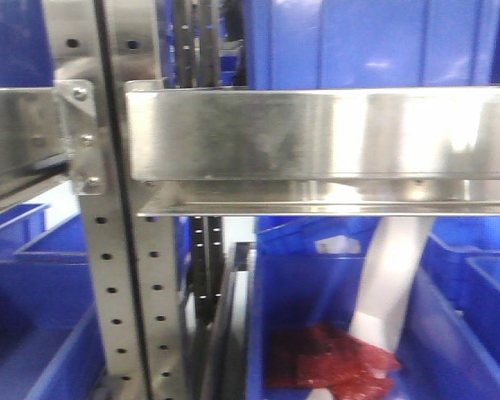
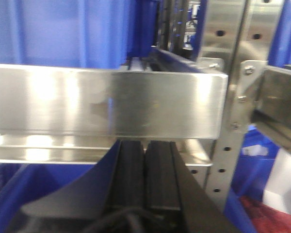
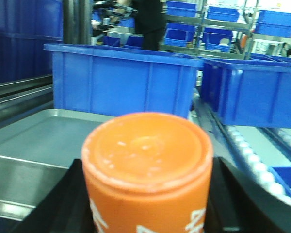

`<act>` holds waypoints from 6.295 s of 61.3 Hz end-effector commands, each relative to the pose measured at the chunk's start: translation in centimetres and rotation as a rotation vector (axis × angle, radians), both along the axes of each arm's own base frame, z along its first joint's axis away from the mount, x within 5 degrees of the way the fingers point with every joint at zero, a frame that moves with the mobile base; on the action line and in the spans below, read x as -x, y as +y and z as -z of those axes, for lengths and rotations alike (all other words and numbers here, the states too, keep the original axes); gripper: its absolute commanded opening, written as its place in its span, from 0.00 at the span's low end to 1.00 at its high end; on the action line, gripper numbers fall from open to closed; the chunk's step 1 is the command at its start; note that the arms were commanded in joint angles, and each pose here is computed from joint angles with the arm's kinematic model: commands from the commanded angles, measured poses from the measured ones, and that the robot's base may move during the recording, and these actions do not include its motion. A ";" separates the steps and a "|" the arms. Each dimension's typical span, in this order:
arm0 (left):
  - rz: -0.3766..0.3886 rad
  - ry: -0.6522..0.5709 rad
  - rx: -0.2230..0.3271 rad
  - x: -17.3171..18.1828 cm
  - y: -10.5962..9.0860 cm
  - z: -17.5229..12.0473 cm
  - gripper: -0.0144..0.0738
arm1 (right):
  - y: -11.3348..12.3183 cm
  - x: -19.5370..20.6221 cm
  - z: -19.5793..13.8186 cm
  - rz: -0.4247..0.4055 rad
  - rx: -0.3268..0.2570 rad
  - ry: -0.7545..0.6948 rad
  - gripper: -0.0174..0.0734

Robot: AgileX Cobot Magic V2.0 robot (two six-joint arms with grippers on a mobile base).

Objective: Grab orange capacitor from left shelf to right conveyor
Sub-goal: 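Drive the base from the shelf to the conveyor, holding the capacitor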

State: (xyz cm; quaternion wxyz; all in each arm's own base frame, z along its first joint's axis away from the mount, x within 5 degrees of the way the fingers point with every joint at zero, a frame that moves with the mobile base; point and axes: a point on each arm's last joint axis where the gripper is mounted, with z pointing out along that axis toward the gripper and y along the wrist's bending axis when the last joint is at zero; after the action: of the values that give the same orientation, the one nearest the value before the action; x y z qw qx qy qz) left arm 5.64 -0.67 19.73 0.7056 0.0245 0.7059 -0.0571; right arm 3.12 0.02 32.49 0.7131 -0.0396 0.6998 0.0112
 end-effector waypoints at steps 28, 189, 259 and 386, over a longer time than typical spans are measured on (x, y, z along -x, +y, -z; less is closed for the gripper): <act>-0.002 -0.104 0.016 0.1 0.0 -1.0 0.02 | 0.0 0.2 -1.7 0.003 0.001 -0.104 0.33; -0.014 -0.104 0.015 0.1 0.1 -1.0 0.02 | 0.0 0.2 -1.7 0.003 0.001 -0.104 0.33; -0.014 -0.104 0.015 0.1 0.1 -1.0 0.02 | 0.0 0.1 -1.7 0.003 0.001 -0.102 0.33; -0.032 -0.104 0.014 0.1 0.2 -1.0 0.02 | 0.0 0.1 -1.7 0.003 0.001 -0.102 0.33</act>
State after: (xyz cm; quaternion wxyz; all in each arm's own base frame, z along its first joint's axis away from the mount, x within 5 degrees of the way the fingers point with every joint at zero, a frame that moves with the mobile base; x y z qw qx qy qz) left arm 5.65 -0.54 19.73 0.7062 0.0162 0.7061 -0.0488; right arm 3.09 0.01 32.48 0.7131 -0.0388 0.6999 0.0113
